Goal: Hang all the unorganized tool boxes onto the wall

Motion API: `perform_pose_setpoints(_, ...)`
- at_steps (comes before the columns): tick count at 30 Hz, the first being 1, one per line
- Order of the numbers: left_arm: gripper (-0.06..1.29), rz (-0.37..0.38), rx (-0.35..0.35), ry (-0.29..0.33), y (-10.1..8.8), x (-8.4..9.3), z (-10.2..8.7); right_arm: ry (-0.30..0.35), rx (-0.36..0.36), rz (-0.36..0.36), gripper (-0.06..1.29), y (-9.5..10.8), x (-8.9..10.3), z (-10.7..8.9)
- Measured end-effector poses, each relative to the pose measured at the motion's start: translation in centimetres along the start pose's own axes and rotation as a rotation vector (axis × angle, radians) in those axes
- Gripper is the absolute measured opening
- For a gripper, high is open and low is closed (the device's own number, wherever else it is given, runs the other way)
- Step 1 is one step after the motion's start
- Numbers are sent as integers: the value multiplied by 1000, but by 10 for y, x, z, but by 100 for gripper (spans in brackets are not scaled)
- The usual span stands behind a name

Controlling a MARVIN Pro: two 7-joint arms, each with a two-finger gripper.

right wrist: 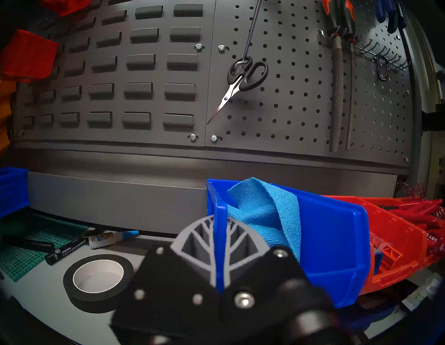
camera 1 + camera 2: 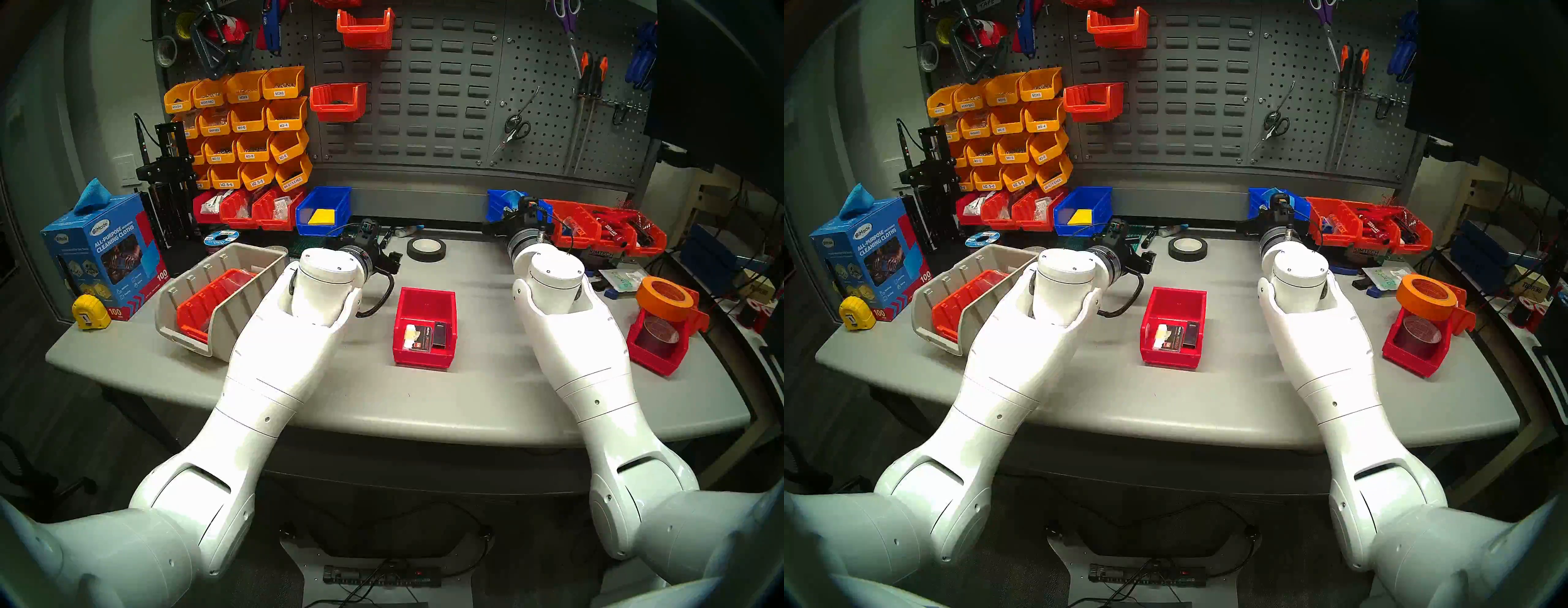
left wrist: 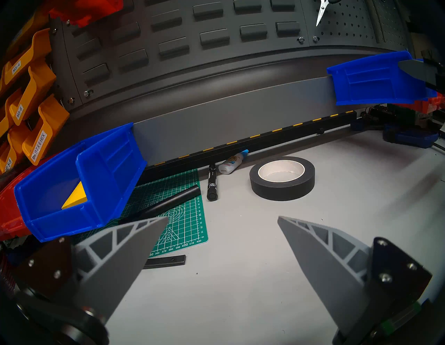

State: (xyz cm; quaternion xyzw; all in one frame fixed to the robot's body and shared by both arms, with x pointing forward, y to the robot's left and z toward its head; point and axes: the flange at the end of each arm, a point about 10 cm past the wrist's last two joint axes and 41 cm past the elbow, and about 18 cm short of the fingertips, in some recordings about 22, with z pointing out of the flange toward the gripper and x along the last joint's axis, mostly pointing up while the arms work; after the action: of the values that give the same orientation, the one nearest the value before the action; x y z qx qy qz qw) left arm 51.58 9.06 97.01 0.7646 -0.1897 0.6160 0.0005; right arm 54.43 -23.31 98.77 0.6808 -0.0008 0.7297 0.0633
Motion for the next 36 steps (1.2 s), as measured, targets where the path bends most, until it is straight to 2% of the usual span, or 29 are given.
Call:
perform_pose_setpoints(13,123,0,0,0,0,0,0,-18,-10,5,-4,0,-14,14)
perform_pose_setpoints(17,124,0,0,0,0,0,0,-24,-1,32,-4,-4,-18,15)
perform_pose_setpoints(27,123,0,0,0,0,0,0,-25,13,106,-4,-3,-17,15)
perform_pose_setpoints(36,123,0,0,0,0,0,0,-29,21,113,-4,2,-16,14)
